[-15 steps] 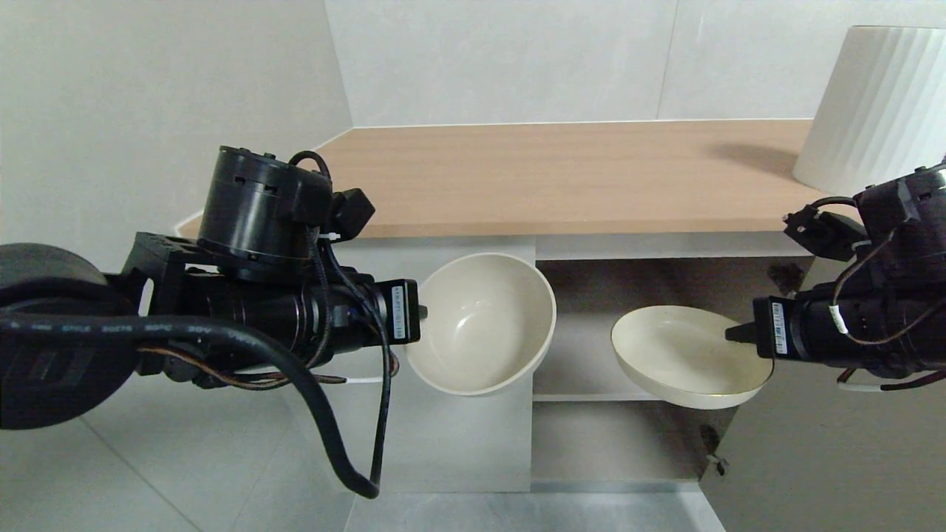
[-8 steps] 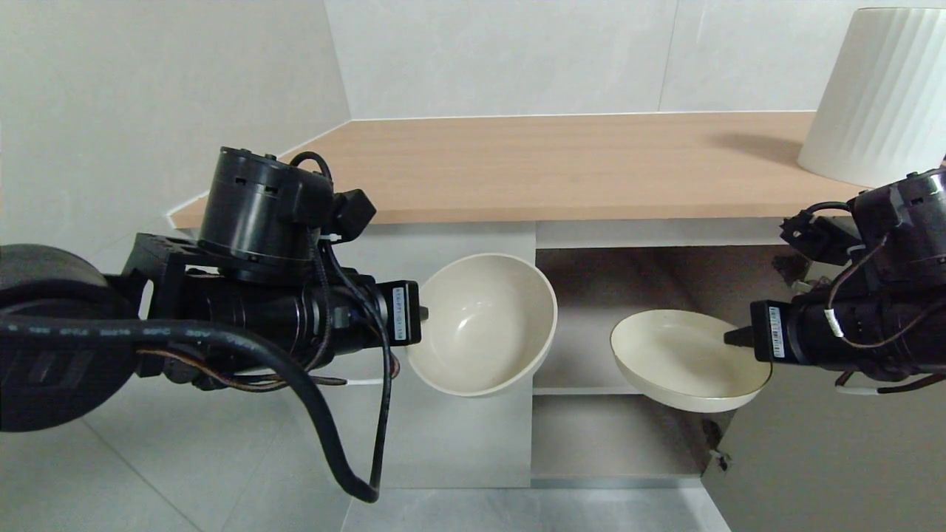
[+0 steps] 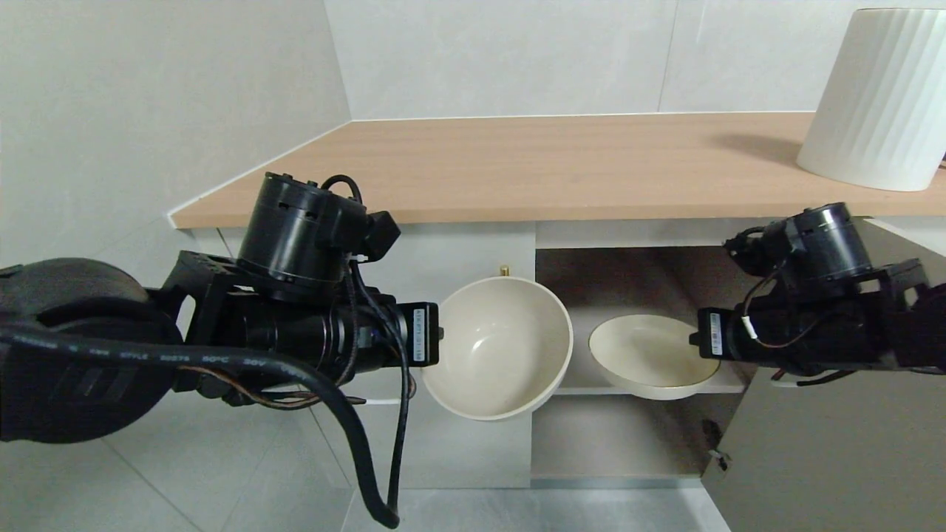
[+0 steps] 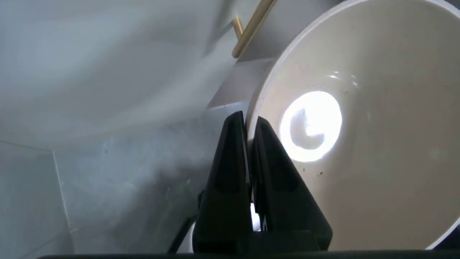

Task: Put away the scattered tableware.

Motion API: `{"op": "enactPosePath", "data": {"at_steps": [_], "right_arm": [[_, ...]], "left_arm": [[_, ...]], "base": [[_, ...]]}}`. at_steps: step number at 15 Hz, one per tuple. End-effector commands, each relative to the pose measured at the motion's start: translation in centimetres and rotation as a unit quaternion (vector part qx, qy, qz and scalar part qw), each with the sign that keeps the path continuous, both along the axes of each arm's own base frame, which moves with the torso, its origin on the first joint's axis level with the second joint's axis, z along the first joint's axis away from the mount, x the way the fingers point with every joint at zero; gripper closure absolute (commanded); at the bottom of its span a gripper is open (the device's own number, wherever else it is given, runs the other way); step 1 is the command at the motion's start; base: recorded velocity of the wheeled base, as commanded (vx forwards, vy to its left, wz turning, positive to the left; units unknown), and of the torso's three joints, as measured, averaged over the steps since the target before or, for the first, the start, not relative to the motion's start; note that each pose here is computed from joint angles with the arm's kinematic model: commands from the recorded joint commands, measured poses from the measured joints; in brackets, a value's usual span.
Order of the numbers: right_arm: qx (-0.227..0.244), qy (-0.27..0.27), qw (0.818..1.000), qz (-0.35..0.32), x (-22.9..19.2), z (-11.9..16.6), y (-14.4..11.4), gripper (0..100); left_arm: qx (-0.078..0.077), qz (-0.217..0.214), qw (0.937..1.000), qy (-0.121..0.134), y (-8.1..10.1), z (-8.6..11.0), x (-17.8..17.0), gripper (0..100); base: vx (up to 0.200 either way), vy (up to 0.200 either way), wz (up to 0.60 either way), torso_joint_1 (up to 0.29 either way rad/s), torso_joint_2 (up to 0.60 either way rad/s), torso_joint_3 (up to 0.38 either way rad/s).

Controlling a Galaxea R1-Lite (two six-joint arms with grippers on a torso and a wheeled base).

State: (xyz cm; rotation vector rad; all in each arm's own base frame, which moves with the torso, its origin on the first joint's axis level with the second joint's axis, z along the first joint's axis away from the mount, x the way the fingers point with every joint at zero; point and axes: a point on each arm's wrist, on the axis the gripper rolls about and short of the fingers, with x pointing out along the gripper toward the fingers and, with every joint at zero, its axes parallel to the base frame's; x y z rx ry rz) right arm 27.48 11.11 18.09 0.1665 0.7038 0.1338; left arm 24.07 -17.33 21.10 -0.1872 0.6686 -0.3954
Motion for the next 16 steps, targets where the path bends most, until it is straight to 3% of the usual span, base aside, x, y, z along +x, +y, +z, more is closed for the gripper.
{"op": "enactPosePath", "data": {"at_steps": [1, 3, 7, 16], "right_arm": [[-0.024, 0.047, 0.999, -0.012, 3.0, -6.1, 1.2, 100], [-0.021, 0.037, 0.999, -0.018, 4.8, -9.8, 1.8, 100], [-0.007, -0.014, 0.994, -0.112, 8.9, -15.2, 0.7, 100], [-0.029, -0.033, 0.983, -0.178, 13.1, -19.8, -0.6, 100]], "left_arm": [[0.003, 0.0, 1.0, 0.004, -0.2, -0.3, 0.2, 100], [0.003, 0.0, 1.0, 0.004, -0.2, -0.3, 0.2, 100], [0.003, 0.0, 1.0, 0.004, -0.1, -0.3, 0.1, 100], [0.004, -0.003, 1.0, 0.005, -0.3, -0.3, 0.0, 100]], "base": [[0.0, 0.0, 0.0, 0.0, 0.0, 0.0], [0.0, 0.0, 0.0, 0.0, 0.0, 0.0], [0.0, 0.0, 0.0, 0.0, 0.0, 0.0], [0.0, 0.0, 0.0, 0.0, 0.0, 0.0]]}}
